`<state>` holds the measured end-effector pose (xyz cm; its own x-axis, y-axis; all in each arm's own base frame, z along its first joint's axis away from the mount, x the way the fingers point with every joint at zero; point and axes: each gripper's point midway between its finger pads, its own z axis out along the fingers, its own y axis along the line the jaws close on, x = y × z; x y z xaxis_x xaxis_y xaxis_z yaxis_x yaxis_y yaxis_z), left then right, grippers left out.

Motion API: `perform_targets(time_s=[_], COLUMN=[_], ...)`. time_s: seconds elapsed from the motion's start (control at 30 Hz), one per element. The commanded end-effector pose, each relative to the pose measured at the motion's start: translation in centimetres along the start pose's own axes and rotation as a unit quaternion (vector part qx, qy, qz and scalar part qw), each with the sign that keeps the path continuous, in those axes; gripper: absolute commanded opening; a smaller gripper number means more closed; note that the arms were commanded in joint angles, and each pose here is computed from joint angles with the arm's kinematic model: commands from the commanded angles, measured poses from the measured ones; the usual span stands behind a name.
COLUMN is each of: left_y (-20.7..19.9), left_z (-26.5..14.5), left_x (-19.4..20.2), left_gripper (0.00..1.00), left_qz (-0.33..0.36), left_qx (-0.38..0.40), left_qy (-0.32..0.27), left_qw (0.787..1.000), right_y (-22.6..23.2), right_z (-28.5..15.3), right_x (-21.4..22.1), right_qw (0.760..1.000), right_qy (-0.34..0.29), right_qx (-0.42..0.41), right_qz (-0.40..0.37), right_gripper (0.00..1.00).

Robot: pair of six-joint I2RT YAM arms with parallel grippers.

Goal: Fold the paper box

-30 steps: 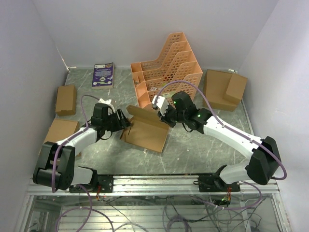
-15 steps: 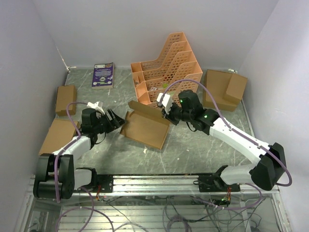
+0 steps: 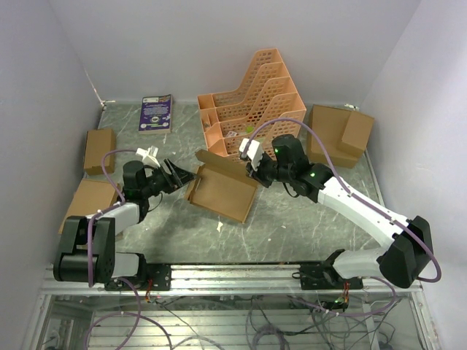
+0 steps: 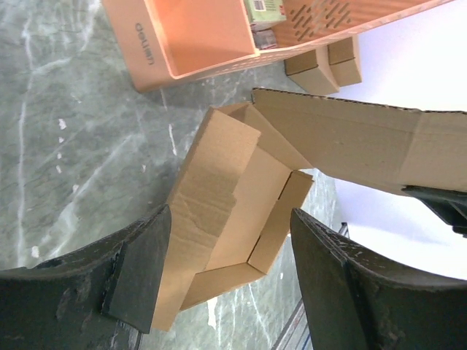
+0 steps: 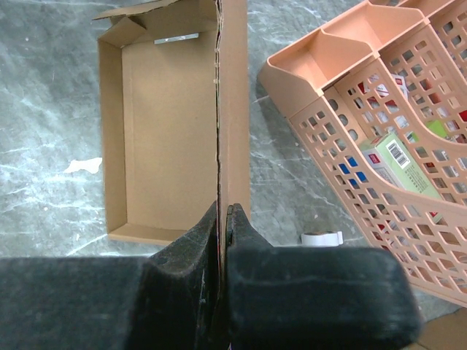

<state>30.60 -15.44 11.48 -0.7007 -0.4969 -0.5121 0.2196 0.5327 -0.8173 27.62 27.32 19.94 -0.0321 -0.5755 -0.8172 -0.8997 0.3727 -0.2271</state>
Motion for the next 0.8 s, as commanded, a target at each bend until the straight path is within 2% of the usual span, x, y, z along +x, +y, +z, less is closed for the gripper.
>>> perform_targets(time_s=[0.0,0.33,0.53,0.77], left_y=[-2.0,-1.8,0.7,0.4], left_z=[-0.2,0.5,0.2,-1.4], left_x=[-0.2,0.5,-0.2,-3.4], left_gripper=[0.76,0.75,0.77,0.79], left_qz=[0.005,-0.023,0.006,0.065], left_qx=[0.052,0.071,-0.021,-0.073], left_qy=[0.002,0.024,0.017,-0.023], left_qw=[0.999,0.997,1.0,0.995], right_y=[-0.3,0.3,0.1,-0.2], right_z=[-0.3,0.1,-0.1,-0.6], right_x=[-1.0,-0.7,-0.7,-0.7], right_qw=[1.0,1.0,1.0,1.0], right_qy=[-0.019,-0.017,-0.017,-0.022], right_qx=[0.004,-0.013,-0.009,-0.006], right_qz=[-0.007,0.0,0.0,0.0], right_gripper=[0.0,0.0,0.0,0.0])
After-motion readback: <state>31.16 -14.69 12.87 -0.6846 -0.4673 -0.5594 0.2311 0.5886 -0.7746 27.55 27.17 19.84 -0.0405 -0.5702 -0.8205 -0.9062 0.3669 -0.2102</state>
